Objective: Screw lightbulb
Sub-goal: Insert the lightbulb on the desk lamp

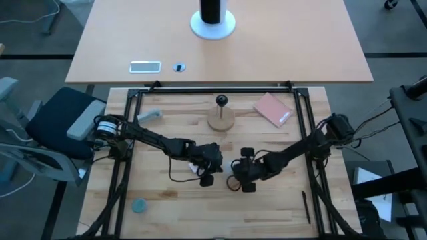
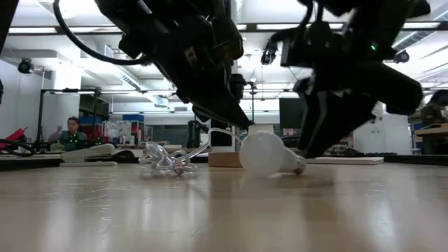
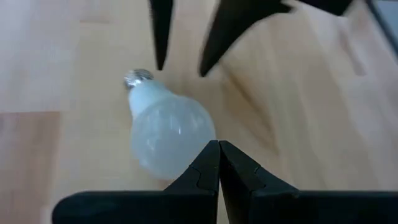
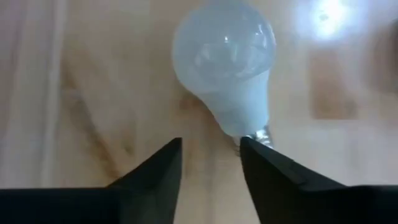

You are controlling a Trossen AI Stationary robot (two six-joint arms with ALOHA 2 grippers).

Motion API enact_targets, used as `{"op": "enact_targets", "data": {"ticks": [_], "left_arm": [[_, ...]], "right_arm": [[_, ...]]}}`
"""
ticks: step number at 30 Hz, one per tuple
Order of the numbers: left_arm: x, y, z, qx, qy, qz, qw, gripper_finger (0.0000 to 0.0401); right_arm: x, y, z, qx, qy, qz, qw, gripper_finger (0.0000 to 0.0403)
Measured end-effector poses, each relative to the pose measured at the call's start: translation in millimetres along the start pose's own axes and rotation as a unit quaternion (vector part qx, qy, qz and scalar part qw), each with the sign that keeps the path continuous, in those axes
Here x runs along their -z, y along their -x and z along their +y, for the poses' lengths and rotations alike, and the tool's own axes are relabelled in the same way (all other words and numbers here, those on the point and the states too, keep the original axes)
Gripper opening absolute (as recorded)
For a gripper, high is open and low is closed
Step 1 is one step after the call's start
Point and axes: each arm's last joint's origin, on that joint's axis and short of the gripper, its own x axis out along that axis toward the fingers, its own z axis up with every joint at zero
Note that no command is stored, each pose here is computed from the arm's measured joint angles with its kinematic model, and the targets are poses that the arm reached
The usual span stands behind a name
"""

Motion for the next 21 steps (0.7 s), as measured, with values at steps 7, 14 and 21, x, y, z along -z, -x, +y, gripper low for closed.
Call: {"op": "enact_targets", "data": {"ticks": [7, 14, 21], "left_arm": [[1.3, 0.1, 2.5, -0.022, -0.004, 0.005, 1.0, 0.0], [4.0, 0.4, 6.9, -0.052, -0.013, 0.017, 0.998, 0.0], [-4.0, 1.6, 12.7, -0.056, -0.029, -0.001, 0.998, 0.0]], "right_arm": [[-12.8, 0.6, -8.5, 0.051, 0.04, -0.016, 0.998, 0.0225], [-10.9, -18.4, -46.7, 0.085, -0.021, 0.007, 0.996, 0.0249], [-6.4, -37.7, -84.3, 0.033, -0.129, 0.011, 0.991, 0.0241]]}}
